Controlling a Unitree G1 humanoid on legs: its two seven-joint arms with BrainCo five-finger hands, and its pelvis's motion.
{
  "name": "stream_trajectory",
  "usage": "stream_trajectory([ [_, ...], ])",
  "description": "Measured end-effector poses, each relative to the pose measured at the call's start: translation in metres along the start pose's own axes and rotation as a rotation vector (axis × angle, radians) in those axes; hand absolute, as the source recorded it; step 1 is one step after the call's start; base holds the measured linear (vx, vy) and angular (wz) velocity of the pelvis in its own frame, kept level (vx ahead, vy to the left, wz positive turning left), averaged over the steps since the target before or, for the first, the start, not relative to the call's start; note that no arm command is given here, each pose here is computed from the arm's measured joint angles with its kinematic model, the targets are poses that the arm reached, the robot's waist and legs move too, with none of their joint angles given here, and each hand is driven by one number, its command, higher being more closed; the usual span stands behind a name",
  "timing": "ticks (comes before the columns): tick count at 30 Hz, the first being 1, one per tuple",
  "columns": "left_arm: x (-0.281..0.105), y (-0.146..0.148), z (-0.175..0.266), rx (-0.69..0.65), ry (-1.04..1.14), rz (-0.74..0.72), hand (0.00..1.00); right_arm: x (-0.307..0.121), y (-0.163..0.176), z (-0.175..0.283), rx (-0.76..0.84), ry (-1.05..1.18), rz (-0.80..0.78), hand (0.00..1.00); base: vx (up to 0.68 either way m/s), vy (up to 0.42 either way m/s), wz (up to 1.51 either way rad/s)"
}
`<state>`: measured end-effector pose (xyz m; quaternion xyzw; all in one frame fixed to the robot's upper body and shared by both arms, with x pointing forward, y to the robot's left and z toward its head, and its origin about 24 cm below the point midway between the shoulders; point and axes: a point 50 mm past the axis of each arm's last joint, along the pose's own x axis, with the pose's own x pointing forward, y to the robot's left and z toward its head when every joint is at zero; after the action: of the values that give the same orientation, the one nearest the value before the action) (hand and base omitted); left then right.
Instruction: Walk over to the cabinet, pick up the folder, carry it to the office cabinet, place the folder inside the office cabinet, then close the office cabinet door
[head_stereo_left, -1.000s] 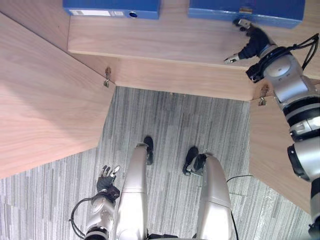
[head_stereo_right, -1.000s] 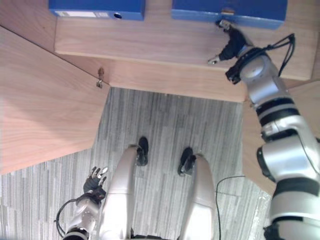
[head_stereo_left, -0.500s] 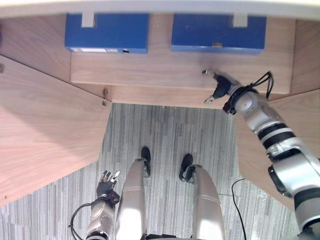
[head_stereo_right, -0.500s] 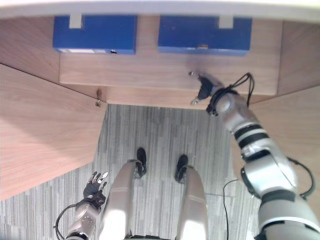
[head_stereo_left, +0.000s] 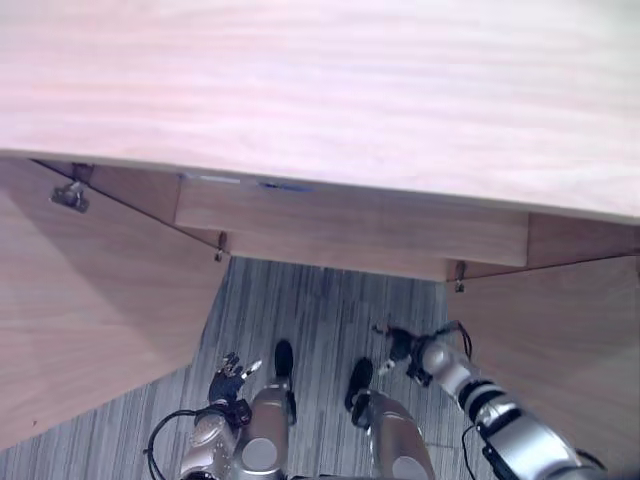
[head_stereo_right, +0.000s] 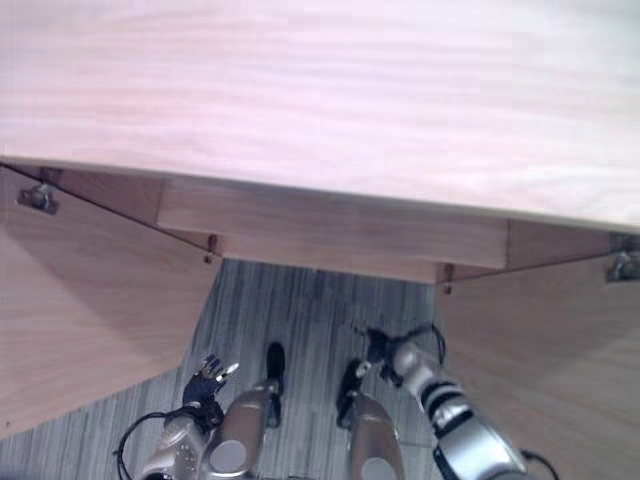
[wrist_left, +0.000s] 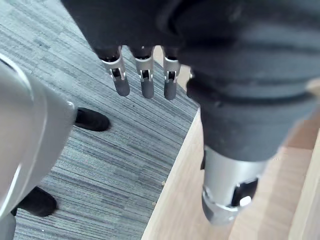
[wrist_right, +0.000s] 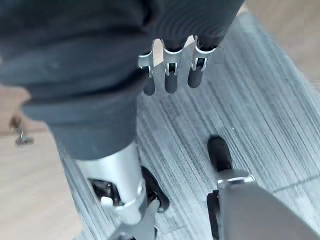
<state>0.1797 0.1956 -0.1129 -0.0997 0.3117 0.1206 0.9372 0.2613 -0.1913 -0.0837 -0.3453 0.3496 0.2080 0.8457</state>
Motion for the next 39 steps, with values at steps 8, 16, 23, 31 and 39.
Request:
stream_trajectory([
  [8, 0.007, -0.022, -0.01, 0.389, 0.054, -0.041, 0.0, 0.0, 0.059, -0.028, 0.702, 0.139, -0.156, 0.0, 0.06, -0.005, -0.15],
  [16, 0.002, -0.027, -0.032, 0.478, 0.152, -0.041, 0.0, -0.025, 0.111, -0.081, 1.595, 0.363, -0.392, 0.0, -0.07, 0.012, -0.49],
  [23, -0.014, -0.015, -0.066, 0.548, 0.301, -0.062, 0.0, -0.043, 0.128, -0.109, 1.628, 0.458, -0.45, 0.0, -0.13, -0.008, -0.44],
  [31, -0.015, -0.006, -0.066, 0.421, 0.319, -0.001, 0.0, -0.05, 0.13, -0.121, 1.445, 0.482, -0.416, 0.0, -0.08, 0.05, -0.7],
  [39, -0.022, 0.011, -0.075, 0.366, 0.356, 0.045, 0.0, -0.058, 0.13, -0.133, 1.442, 0.515, -0.437, 0.0, 0.03, 0.139, -0.71],
])
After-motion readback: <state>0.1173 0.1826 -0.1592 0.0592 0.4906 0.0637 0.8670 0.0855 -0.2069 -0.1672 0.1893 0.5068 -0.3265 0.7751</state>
